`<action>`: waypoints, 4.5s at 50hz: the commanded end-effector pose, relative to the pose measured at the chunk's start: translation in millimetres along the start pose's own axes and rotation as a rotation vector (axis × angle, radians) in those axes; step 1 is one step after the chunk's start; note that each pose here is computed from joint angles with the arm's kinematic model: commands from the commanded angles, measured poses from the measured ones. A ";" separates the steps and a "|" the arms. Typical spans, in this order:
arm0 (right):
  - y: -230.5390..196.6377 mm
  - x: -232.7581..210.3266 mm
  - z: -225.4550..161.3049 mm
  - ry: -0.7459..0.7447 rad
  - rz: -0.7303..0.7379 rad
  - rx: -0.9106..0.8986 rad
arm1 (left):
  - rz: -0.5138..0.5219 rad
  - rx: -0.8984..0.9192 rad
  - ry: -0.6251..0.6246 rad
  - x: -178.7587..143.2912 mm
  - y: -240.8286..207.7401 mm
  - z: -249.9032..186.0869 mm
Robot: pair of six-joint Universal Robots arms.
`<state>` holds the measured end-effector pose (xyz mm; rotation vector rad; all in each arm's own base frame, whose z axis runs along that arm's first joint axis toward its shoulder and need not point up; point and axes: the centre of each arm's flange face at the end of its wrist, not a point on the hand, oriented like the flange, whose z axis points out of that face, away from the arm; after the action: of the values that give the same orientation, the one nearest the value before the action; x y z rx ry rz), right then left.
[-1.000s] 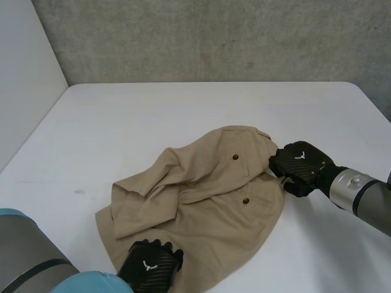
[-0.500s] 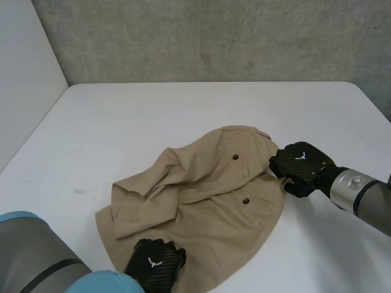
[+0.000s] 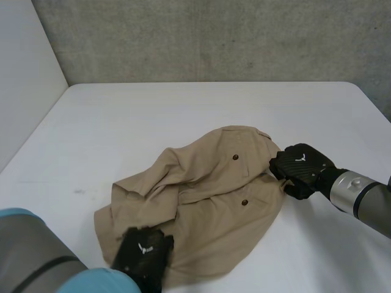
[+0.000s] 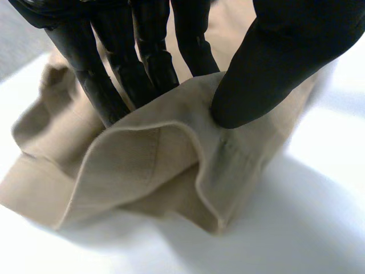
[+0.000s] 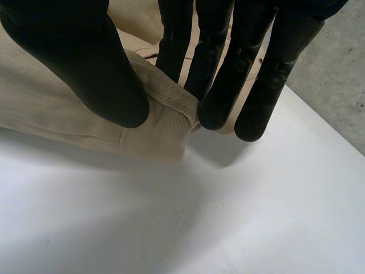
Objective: Fold the shorts.
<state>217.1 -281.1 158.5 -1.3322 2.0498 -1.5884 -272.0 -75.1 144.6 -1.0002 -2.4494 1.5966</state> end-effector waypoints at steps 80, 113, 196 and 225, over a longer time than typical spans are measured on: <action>-234.2 53.0 -85.8 0.518 0.042 0.575 | -0.104 0.955 -0.504 -175.5 -292.6 -24.6; -165.2 14.9 -61.5 0.308 0.112 0.219 | -0.045 0.615 -0.442 -170.8 -225.2 52.9; 20.2 -18.0 0.8 0.040 0.048 -0.059 | -0.271 -0.008 -0.037 -68.9 -15.1 7.5; 31.4 -14.1 12.4 0.068 0.028 -0.045 | -0.241 -0.026 -0.050 -62.4 5.5 26.5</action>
<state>216.9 -281.4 121.4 -1.2884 2.1360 -1.6150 -227.9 -124.8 152.5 -0.6291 -2.5078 1.5229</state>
